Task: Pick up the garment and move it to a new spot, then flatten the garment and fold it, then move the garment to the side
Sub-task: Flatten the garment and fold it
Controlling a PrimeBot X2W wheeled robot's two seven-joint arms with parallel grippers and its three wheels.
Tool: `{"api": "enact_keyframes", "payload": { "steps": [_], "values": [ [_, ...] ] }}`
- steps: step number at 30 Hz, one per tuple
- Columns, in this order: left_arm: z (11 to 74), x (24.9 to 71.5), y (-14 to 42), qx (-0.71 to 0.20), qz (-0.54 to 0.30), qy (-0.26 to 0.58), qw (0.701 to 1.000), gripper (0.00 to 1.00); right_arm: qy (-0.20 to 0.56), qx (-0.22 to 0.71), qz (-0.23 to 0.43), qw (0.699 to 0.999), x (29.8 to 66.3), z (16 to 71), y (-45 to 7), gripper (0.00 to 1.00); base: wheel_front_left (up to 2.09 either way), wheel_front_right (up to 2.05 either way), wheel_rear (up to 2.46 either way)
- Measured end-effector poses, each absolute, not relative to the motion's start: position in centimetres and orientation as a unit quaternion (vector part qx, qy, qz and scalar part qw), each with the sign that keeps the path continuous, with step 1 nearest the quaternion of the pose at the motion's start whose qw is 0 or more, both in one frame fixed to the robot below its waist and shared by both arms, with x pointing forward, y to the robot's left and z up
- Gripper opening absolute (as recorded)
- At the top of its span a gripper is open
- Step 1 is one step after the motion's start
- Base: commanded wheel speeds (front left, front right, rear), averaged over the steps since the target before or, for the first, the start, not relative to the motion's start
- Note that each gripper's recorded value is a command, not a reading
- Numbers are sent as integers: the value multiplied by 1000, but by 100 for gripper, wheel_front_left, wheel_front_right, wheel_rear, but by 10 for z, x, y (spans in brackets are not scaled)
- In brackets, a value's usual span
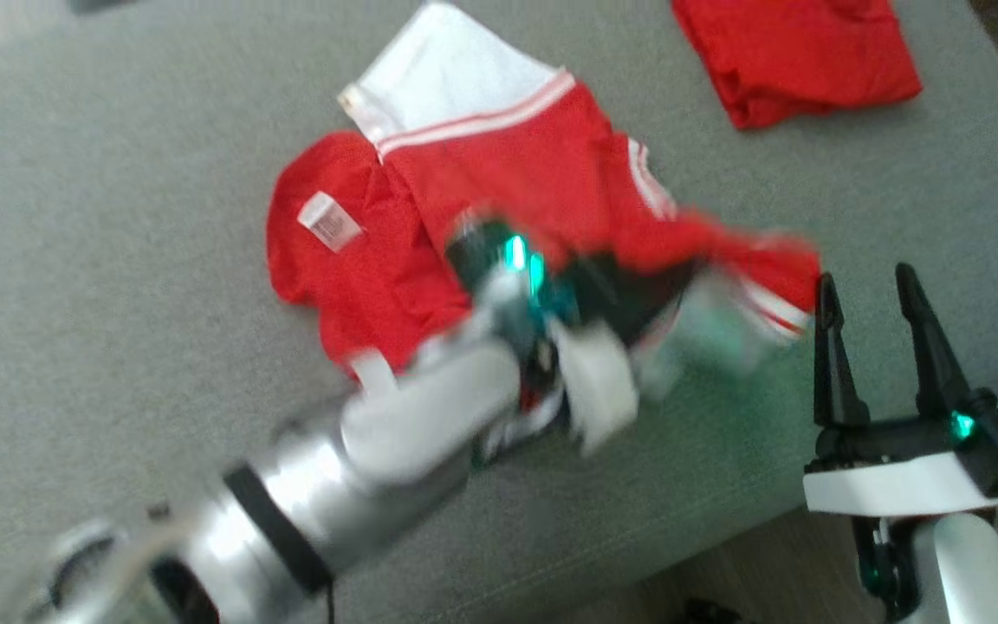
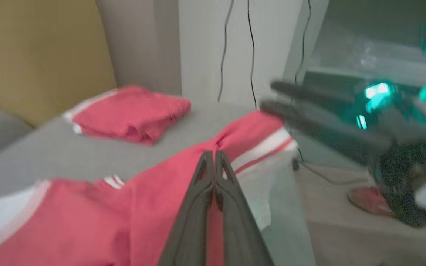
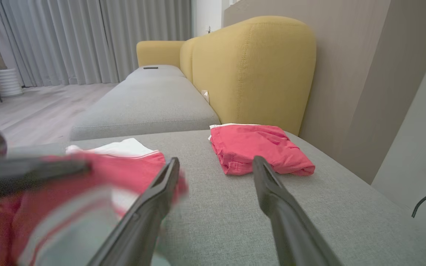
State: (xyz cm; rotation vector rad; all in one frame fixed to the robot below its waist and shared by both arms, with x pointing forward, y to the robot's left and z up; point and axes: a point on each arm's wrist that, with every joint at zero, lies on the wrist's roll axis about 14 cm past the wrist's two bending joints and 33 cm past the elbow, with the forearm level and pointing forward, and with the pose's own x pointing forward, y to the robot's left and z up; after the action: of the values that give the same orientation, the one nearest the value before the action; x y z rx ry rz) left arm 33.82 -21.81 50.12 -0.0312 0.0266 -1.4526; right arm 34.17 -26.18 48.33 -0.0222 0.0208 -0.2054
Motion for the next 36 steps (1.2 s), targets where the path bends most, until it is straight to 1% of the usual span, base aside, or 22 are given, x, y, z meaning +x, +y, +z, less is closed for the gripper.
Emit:
{"api": "enact_keyframes", "payload": {
  "steps": [3,6,9,11,13,15,17,18,20,22,24,28,29,30,31,33,36],
  "values": [
    [579,376,-220,-64,-624,-65,776,0,1,-7,-100,995,334,489,-259,100,0,0,0],
    [670,413,-208,-133,-569,-135,800,0,-9,-7,-94,995,328,495,-254,100,0,0,0],
    [753,428,-177,-223,-518,-203,800,0,-18,-4,-93,996,323,499,-253,100,0,0,0],
    [769,438,-158,-261,-490,-212,804,0,-17,-3,-89,996,323,498,-251,100,0,0,0],
    [747,450,-143,-275,-462,-185,822,0,-15,-5,-81,997,325,496,-246,100,0,0,0],
    [695,462,-124,-277,-420,-135,854,0,-19,-3,-71,997,329,498,-241,100,0,0,0],
    [627,466,-98,-291,-368,-62,881,0,-21,-2,-61,998,334,499,-236,100,0,0,0],
    [627,466,-98,-291,-368,-62,881,0,-21,-2,-61,998,334,499,-236,100,0,0,0],
    [562,459,-69,-301,-313,5,901,0,-20,-2,-52,998,339,498,-231,100,0,0,0],
    [518,446,-43,-302,-274,46,912,0,-19,-3,-42,999,345,496,-226,100,0,0,0],
    [496,439,-19,-299,-241,58,922,0,-17,-2,-34,999,350,494,-221,100,0,0,0],
    [486,436,23,-305,-187,47,933,0,-11,-3,-18,1000,358,489,-211,100,0,0,0],
    [472,430,38,-306,-162,61,936,47,-7,-1,-10,1000,361,486,-207,100,0,0,0],
    [461,424,42,-305,-153,75,937,88,-5,-1,-7,1000,363,485,-205,100,0,0,0],
    [447,417,45,-304,-144,95,937,100,-5,0,-4,1000,364,484,-203,100,0,0,0],
    [431,406,53,-298,-127,117,939,100,-4,1,0,1000,366,484,-200,100,0,0,0],
    [427,406,69,-272,-101,116,950,100,-8,2,4,1000,366,486,-198,100,0,0,0]
  ]
}}
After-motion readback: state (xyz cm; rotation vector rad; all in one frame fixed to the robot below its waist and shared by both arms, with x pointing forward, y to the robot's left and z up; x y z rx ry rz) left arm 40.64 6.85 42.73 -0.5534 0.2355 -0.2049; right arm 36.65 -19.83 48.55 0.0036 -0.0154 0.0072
